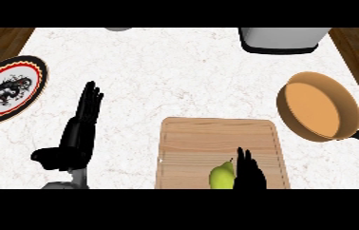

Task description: Pick the pear from the cutting board and place it in the pot

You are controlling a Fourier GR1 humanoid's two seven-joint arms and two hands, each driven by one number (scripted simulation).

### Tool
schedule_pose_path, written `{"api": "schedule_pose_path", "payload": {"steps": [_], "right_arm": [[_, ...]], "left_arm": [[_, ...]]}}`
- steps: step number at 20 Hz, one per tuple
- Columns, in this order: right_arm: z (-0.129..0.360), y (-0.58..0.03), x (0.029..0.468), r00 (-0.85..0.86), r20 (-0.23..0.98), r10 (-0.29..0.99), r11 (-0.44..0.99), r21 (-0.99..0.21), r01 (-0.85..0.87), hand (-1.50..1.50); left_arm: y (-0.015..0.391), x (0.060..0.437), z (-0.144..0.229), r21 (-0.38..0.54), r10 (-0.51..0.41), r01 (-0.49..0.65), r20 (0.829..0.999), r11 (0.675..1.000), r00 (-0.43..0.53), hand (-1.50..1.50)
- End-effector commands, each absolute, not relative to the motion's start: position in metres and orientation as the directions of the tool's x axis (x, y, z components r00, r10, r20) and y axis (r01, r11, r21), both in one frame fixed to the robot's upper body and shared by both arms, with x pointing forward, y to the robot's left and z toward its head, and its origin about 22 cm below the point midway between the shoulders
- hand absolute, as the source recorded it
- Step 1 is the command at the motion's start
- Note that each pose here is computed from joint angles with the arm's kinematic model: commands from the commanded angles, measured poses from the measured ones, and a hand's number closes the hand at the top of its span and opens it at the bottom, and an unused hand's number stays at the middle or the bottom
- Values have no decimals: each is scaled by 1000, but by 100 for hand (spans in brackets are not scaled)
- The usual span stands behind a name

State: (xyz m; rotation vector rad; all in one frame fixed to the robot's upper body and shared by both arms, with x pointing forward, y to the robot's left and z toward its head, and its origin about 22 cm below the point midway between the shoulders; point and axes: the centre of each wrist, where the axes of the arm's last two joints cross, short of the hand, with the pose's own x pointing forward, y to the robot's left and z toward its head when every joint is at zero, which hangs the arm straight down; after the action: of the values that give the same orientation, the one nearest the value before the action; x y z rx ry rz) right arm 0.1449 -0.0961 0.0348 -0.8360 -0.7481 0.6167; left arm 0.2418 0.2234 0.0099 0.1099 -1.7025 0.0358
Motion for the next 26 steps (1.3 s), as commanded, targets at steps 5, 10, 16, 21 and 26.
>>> {"api": "schedule_pose_path", "payload": {"steps": [5, 10, 16, 21, 26], "right_arm": [[22, -95, 164, 732, 283, 619, 564, -809, -165, -150], [8, -89, 163, 667, 245, 703, 450, -880, -152, 150], [13, -90, 169, 638, 269, 722, 412, -907, -84, 150], [9, -79, 169, 618, 274, 737, 401, -913, -72, 150], [29, -67, 156, 278, 230, 933, 270, -956, -118, 150]], "left_arm": [[226, 232, -2, 31, -43, -92, 990, 995, -137, 0], [211, 232, -6, 44, -57, -95, 989, 994, -138, 0], [219, 256, 12, 38, -49, -84, 990, 996, -132, 0], [229, 236, -9, 31, -42, -95, 991, 995, -124, 0], [225, 236, 3, 44, -54, -77, 990, 996, -131, 0]]}}
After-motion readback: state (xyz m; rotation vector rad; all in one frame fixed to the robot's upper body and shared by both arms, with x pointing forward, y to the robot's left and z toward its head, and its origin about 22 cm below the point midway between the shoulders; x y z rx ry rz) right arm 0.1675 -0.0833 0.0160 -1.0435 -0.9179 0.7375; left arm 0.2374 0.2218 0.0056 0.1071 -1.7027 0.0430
